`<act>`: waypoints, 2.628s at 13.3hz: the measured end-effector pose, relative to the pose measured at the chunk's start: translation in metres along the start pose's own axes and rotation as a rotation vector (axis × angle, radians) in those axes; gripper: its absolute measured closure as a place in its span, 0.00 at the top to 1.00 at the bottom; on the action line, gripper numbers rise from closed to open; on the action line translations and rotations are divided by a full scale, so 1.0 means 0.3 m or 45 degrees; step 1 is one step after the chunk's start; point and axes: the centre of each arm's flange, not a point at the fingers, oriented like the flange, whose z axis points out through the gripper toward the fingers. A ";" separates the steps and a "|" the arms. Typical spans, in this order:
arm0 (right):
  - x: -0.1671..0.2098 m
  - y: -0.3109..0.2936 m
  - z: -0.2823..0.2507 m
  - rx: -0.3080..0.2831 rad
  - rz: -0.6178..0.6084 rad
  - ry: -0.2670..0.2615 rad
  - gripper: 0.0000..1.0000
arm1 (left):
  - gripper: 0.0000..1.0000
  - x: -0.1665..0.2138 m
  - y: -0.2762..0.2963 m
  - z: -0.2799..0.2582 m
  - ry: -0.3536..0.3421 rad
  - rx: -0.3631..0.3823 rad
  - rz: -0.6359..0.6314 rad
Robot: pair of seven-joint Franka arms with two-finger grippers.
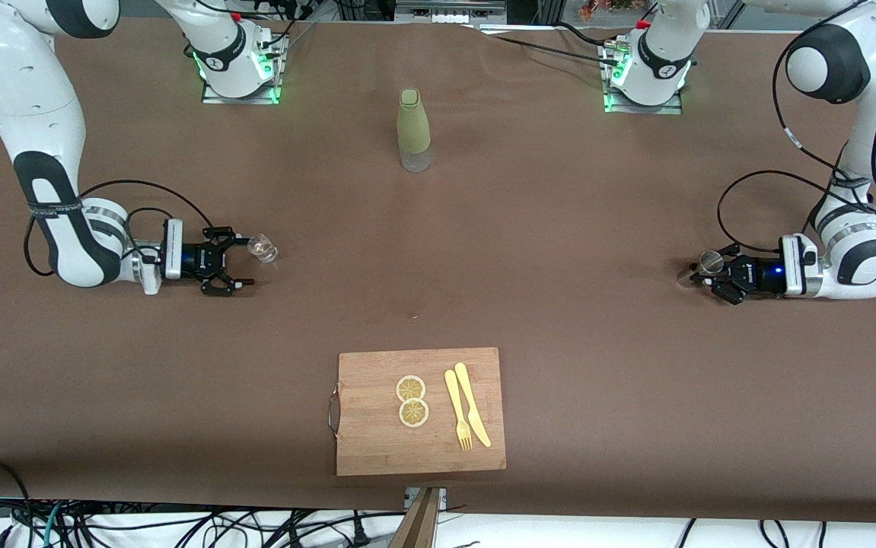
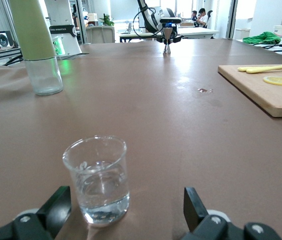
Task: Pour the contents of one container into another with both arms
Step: 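Grasp the jigger with the left gripper while the right gripper grasps the beaker, then carry the jigger with the left gripper toward the table's middle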
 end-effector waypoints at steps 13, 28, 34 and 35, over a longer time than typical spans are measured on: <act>-0.016 -0.077 0.103 0.050 0.030 0.031 1.00 | 0.21 0.019 -0.063 0.133 0.012 -0.059 -0.011; 0.018 -0.046 0.165 0.003 0.016 0.069 1.00 | 0.21 0.271 -0.346 1.186 0.057 -0.131 -0.100; 0.020 -0.044 0.170 0.003 0.015 0.070 0.89 | 0.21 0.310 -0.336 1.444 0.047 -0.061 -0.158; 0.020 -0.044 0.170 0.003 0.015 0.070 0.81 | 0.21 0.308 -0.325 1.495 0.046 -0.052 -0.170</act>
